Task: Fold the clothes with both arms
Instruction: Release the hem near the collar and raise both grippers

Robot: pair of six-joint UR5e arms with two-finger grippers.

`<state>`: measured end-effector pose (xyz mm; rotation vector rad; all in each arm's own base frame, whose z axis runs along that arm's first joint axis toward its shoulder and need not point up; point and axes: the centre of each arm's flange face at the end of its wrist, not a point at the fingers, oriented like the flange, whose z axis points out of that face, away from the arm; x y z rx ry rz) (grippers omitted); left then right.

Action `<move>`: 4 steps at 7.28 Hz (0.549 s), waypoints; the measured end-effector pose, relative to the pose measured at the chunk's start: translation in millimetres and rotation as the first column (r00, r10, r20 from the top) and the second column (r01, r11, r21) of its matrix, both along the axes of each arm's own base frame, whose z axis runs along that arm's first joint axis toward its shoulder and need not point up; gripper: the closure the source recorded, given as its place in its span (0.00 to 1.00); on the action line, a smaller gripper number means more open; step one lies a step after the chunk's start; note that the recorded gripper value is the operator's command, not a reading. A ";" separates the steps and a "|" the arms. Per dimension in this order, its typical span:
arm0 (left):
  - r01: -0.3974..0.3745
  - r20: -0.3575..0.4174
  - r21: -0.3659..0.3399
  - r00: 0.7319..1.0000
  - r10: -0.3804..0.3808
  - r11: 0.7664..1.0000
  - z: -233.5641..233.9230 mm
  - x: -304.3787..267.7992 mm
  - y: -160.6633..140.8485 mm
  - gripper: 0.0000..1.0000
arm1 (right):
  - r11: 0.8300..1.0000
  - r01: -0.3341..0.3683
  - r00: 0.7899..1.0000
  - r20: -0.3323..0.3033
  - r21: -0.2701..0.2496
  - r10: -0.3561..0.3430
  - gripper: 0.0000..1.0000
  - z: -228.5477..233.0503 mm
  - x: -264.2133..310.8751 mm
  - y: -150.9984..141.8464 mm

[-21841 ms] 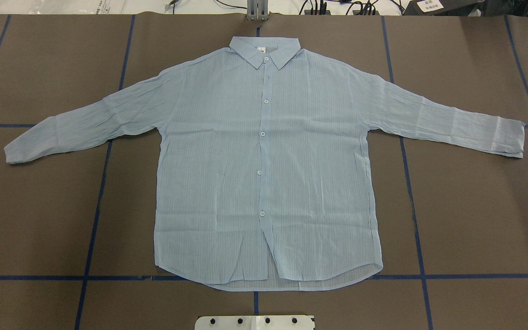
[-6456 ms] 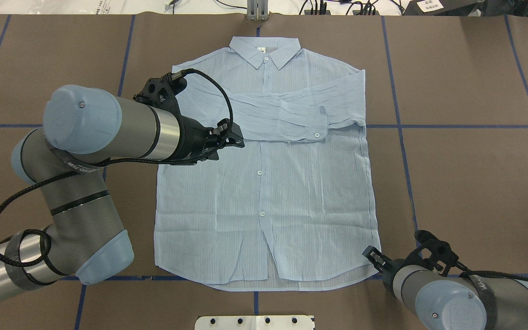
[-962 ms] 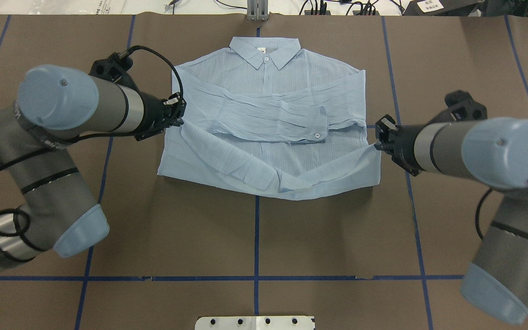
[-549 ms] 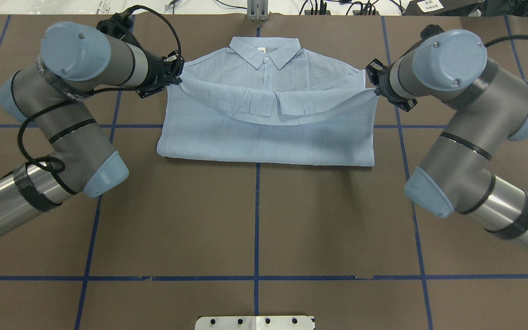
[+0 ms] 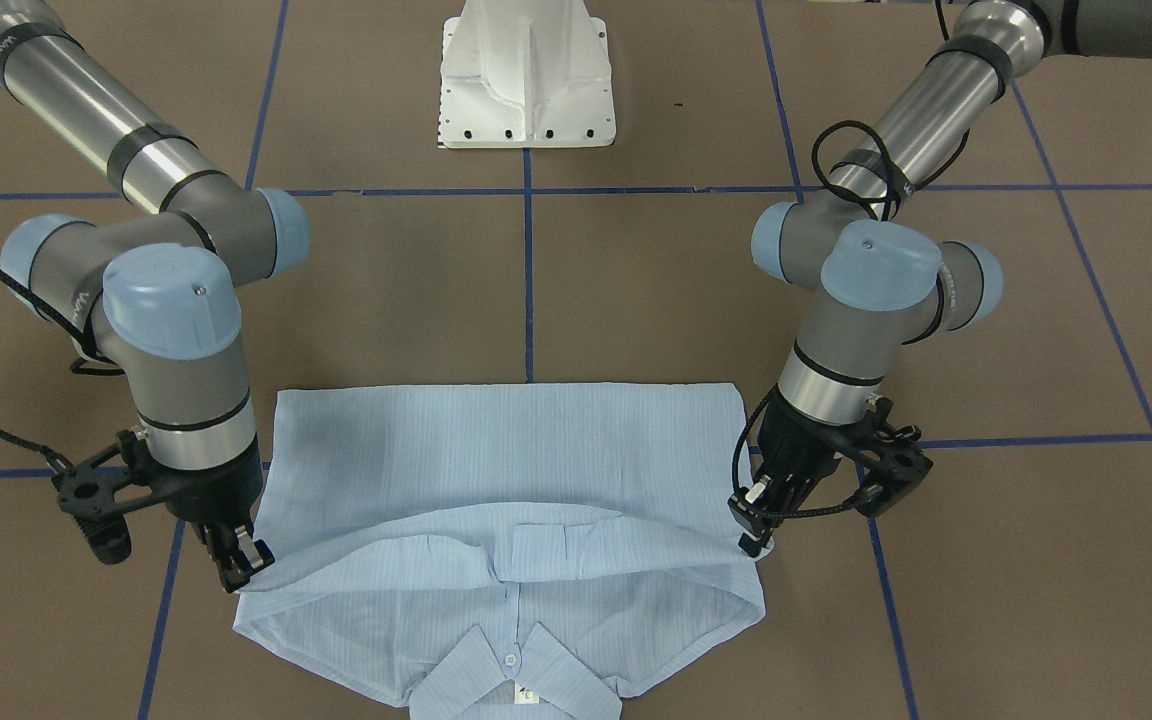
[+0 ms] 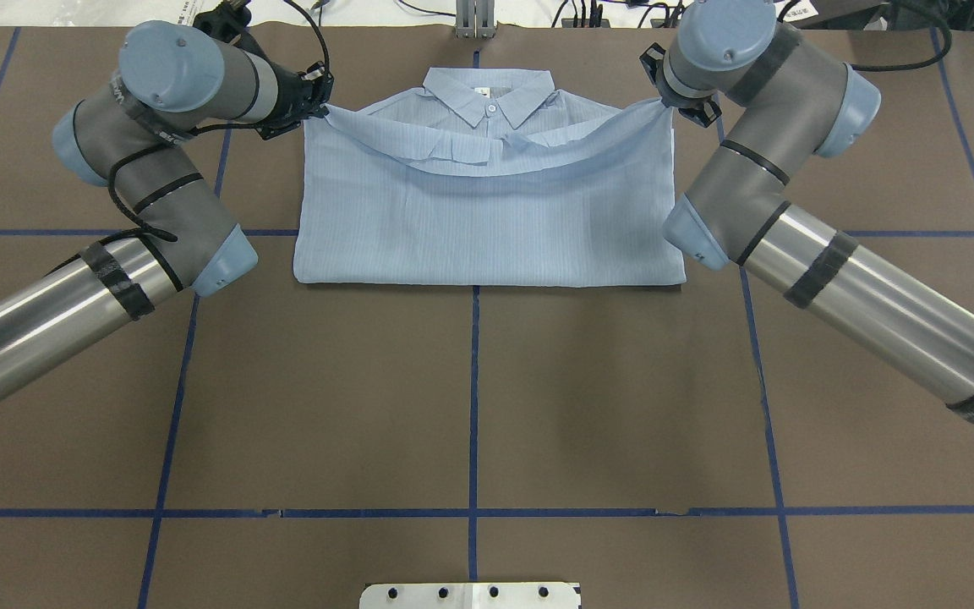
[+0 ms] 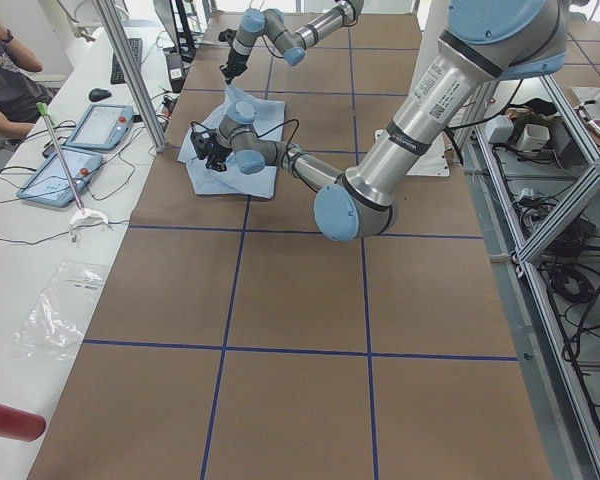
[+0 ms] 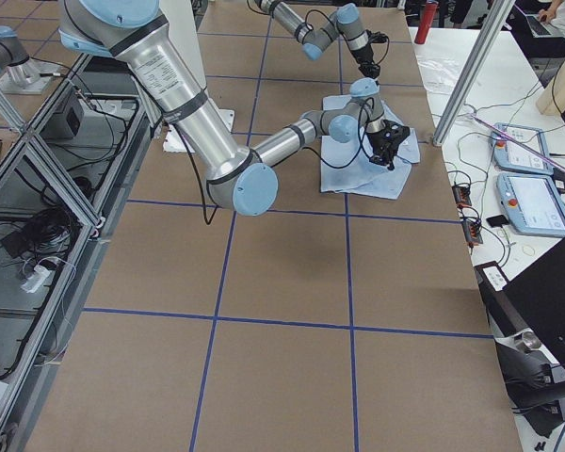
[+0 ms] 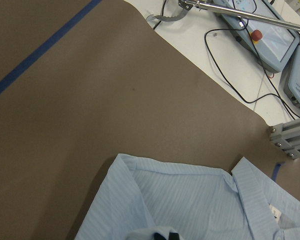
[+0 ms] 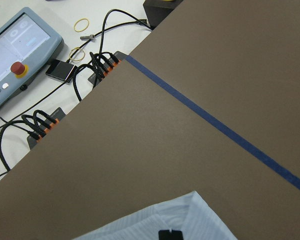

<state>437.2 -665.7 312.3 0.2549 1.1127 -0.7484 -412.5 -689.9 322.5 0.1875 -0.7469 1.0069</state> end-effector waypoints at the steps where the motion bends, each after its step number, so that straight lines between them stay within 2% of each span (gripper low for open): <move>1: 0.001 -0.001 0.005 1.000 -0.001 1.000 9.5 7.7 -9.0 1.00 | 1.000 -0.007 1.000 -0.028 -0.015 0.006 1.00 8.0 -12.9 -15.6; 4: -0.002 0.005 0.001 1.000 0.002 1.000 30.0 23.6 -24.4 1.00 | 1.000 0.008 0.998 -0.056 -0.027 -0.010 1.00 35.4 -40.6 -19.1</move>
